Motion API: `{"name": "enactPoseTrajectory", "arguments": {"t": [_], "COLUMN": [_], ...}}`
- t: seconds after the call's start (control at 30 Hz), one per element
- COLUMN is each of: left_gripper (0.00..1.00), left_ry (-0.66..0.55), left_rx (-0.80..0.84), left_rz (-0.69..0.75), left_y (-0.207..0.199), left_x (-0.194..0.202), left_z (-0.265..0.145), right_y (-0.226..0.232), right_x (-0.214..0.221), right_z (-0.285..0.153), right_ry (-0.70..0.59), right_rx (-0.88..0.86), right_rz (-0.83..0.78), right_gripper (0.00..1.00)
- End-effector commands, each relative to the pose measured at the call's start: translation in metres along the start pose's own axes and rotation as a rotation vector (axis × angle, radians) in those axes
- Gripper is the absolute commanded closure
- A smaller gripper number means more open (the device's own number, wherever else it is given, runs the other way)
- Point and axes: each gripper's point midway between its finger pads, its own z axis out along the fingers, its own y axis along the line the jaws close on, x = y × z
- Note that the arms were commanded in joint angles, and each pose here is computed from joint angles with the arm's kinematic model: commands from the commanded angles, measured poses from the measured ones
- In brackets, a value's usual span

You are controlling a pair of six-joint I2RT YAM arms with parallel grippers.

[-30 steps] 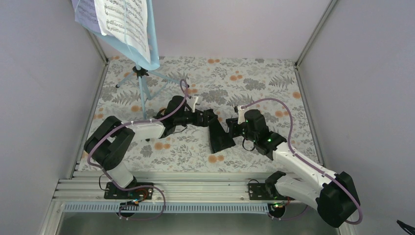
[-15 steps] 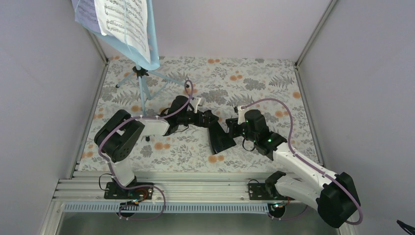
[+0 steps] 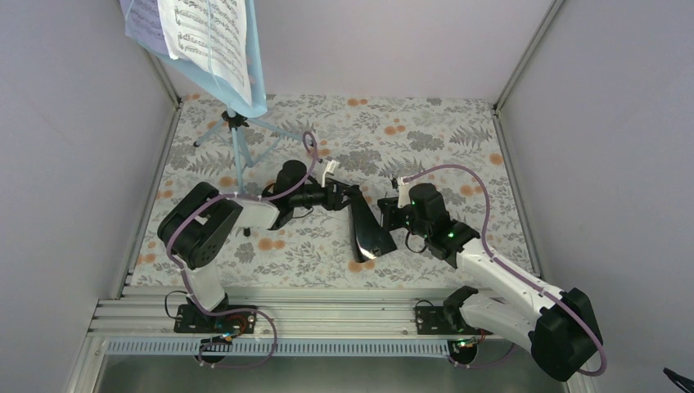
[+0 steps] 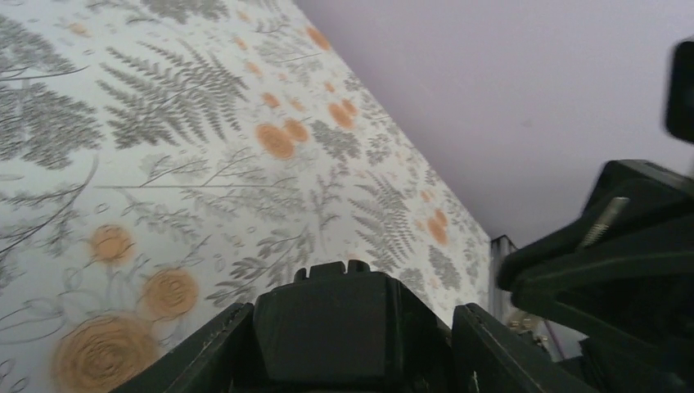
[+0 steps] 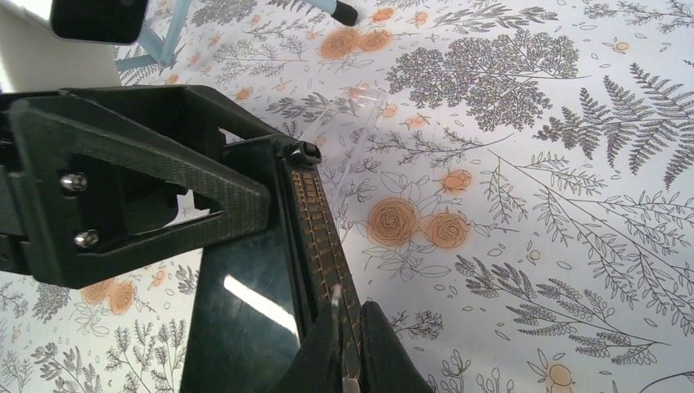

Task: Pack up the instrument practice props

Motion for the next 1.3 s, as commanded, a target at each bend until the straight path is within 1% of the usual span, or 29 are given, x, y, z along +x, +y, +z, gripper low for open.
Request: {"name": "enactPoseTrajectory", "arguments": {"t": [0.0,0.03,0.07,0.1,0.17,0.23,0.3,0.33,0.37,0.4,0.5,0.6,0.67,0.77,0.9,1.0,1.03,1.13,1.27], "left_gripper": [0.46,0.51,0.55,0.6,0.69,0.74,0.78,0.8,0.81,0.82,0.84,0.84,0.84,0.84,0.84,0.82,0.79,0.52,0.19], "left_ry": [-0.028,-0.028,-0.029,-0.028,-0.023,-0.011,0.0,0.006,0.011,0.019,0.044,0.059,0.056,0.031,0.035,0.067,0.082,0.091,0.058], "left_rx": [0.132,0.136,0.14,0.141,0.141,0.143,0.144,0.143,0.139,0.133,0.132,0.121,0.026,-0.064,-0.181,-0.232,-0.245,-0.25,-0.236], "left_rz": [0.111,0.119,0.13,0.139,0.164,0.188,0.213,0.227,0.251,0.268,0.318,0.384,0.435,0.541,0.648,0.704,0.705,0.683,0.673], "left_y": [-0.035,-0.037,-0.04,-0.042,-0.045,-0.049,-0.055,-0.058,-0.062,-0.064,-0.075,-0.087,-0.084,-0.094,-0.096,-0.095,-0.092,-0.092,-0.104], "left_x": [-0.013,-0.014,-0.015,-0.014,-0.015,-0.013,-0.011,-0.01,-0.009,-0.007,-0.001,0.007,0.012,0.019,0.028,0.038,0.042,0.048,0.047], "left_z": [-0.005,-0.006,-0.007,-0.008,-0.01,-0.011,-0.015,-0.016,-0.017,-0.019,-0.022,-0.026,-0.024,-0.026,-0.027,-0.025,-0.024,-0.023,-0.028], "right_y": [0.011,0.012,0.012,0.013,0.017,0.02,0.025,0.027,0.028,0.031,0.047,0.073,0.09,0.104,0.109,0.109,0.108,0.107,0.105], "right_x": [-0.023,-0.024,-0.024,-0.027,-0.033,-0.041,-0.053,-0.062,-0.068,-0.073,-0.087,-0.089,-0.085,-0.078,-0.072,-0.069,-0.068,-0.067,-0.071], "right_z": [-0.005,-0.005,-0.005,-0.007,-0.012,-0.019,-0.029,-0.036,-0.043,-0.048,-0.066,-0.078,-0.086,-0.095,-0.099,-0.099,-0.099,-0.099,-0.106], "right_ry": [-0.094,-0.094,-0.093,-0.098,-0.111,-0.128,-0.155,-0.177,-0.192,-0.202,-0.237,-0.23,-0.23,-0.254,-0.266,-0.265,-0.267,-0.274,-0.305], "right_rx": [-0.043,-0.044,-0.045,-0.048,-0.058,-0.064,-0.069,-0.07,-0.071,-0.079,-0.151,-0.29,-0.392,-0.5,-0.543,-0.552,-0.548,-0.539,-0.524], "right_rz": [0.004,0.008,0.009,0.008,0.007,0.007,0.011,0.011,0.01,0.002,-0.041,-0.116,-0.165,-0.197,-0.21,-0.22,-0.223,-0.228,-0.249], "right_gripper": [0.96,0.92,0.83,0.71,0.43,0.23,0.1,0.05,0.03,0.01,0.0,0.0,0.0,0.0,0.0,0.0,0.0,0.0,0.0]}}
